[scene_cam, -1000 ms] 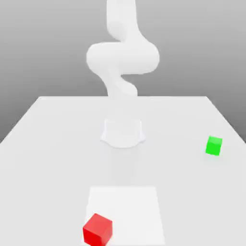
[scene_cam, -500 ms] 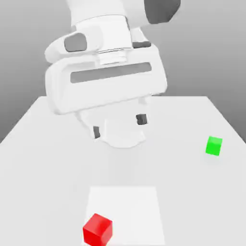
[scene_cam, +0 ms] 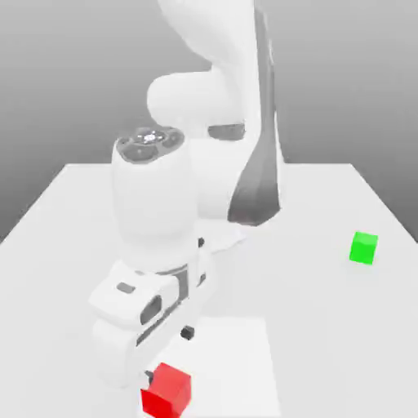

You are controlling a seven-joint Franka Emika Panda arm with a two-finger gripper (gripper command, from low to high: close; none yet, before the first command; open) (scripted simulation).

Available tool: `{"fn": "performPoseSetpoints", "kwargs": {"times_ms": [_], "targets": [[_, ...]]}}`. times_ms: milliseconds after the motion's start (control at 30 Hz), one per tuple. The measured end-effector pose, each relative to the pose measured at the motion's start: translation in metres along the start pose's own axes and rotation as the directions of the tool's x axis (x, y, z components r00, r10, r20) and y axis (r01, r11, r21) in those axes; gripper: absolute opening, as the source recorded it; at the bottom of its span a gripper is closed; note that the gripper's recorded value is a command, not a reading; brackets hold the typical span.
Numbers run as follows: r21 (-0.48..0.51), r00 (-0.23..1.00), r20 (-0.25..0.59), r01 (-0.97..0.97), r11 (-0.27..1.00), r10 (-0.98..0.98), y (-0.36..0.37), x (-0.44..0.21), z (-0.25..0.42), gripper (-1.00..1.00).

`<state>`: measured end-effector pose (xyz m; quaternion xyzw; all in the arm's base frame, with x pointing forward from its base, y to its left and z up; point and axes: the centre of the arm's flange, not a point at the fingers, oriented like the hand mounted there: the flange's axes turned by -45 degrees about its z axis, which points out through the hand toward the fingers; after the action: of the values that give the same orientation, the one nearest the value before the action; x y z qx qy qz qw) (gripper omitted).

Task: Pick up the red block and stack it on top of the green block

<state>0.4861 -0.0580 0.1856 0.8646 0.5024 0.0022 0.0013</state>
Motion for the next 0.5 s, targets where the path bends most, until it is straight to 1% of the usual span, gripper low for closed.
{"fn": "performPoseSetpoints", "kwargs": {"times_ms": [67, 100, 333, 500], "targets": [[0.001, 1.0, 0.002, 0.002, 1.0, -0.002, -0.001, -0.001, 0.025, 0.0], [0.003, 1.0, 0.003, 0.002, 1.0, -0.002, -0.001, -0.001, 0.035, -1.0], [0.005, 1.0, 0.003, 0.002, 1.0, -0.002, -0.002, -0.002, 0.036, -1.0], [0.007, 1.0, 0.002, 0.005, 1.0, -0.005, -0.003, 0.001, -0.016, -1.0]]}}
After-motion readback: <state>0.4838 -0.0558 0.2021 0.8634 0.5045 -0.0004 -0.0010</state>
